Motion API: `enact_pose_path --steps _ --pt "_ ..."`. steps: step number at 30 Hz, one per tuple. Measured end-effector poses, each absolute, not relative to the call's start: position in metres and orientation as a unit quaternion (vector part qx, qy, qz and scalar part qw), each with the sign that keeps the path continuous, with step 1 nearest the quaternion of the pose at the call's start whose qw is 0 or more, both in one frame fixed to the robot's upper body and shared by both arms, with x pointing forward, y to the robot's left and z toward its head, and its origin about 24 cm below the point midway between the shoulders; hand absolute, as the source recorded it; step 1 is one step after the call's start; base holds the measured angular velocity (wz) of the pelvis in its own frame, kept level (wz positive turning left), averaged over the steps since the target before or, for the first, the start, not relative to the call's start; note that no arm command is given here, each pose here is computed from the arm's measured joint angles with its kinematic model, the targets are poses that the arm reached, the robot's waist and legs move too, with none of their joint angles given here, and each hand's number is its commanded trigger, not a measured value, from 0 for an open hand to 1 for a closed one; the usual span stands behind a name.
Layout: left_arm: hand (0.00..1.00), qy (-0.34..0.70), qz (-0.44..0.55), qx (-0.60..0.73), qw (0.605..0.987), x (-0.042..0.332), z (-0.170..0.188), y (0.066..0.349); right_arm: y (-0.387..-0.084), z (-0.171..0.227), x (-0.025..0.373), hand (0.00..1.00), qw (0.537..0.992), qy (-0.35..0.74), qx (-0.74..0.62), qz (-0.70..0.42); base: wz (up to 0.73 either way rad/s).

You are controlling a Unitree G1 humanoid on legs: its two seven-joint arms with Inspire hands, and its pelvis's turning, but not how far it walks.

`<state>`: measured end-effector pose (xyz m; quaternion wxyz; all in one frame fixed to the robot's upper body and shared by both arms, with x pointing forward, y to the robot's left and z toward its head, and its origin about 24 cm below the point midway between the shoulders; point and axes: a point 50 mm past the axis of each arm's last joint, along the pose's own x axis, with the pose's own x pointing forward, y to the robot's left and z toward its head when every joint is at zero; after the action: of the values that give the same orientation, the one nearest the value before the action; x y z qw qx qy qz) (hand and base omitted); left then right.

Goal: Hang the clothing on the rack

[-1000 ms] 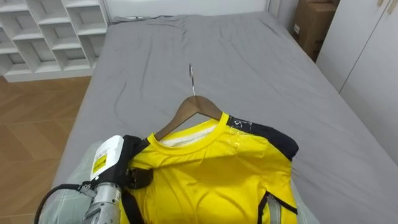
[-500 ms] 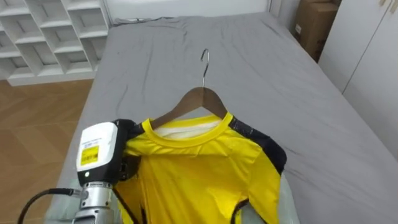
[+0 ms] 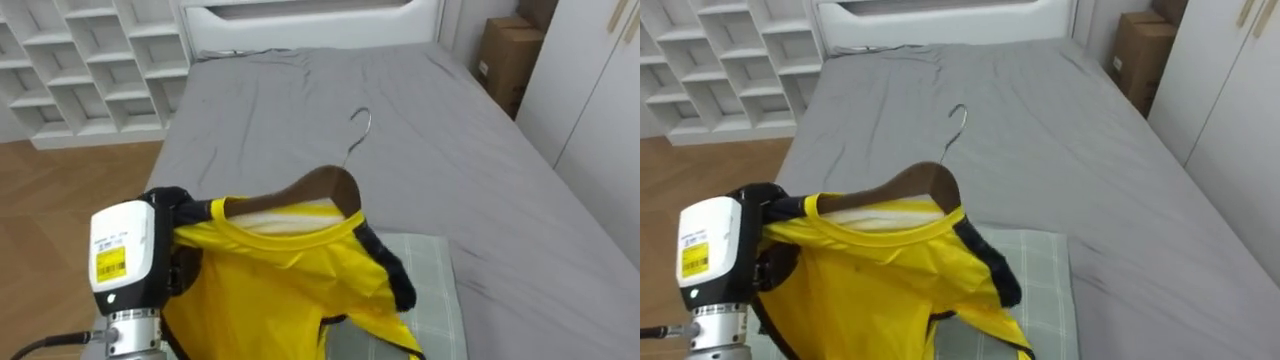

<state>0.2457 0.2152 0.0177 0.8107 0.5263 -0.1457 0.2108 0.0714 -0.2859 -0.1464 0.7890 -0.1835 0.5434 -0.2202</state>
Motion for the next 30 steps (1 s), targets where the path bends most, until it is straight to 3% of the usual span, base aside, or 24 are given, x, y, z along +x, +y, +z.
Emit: enact_pose_path --steps 8,18,23,30 --pt "1.0 -0.143 0.212 0.53 0.809 0.241 0.015 0.216 -0.298 -0.106 0.135 0.0 0.834 0.38 -0.314 -0.248 0.02" --pt "1.0 -0.144 0.221 0.529 0.806 0.241 0.023 0.214 -0.282 -0.029 0.203 0.0 0.84 0.136 -0.469 -0.236 0.0" --pt "1.0 -0.141 0.212 0.529 0.81 0.242 0.025 0.212 -0.27 0.0 0.217 0.0 0.832 0.055 -0.501 -0.231 0.0" --pt "1.0 -0.133 0.207 0.529 0.812 0.243 0.025 0.21 -0.254 0.013 0.229 0.0 0.836 0.018 -0.511 -0.198 0.0"
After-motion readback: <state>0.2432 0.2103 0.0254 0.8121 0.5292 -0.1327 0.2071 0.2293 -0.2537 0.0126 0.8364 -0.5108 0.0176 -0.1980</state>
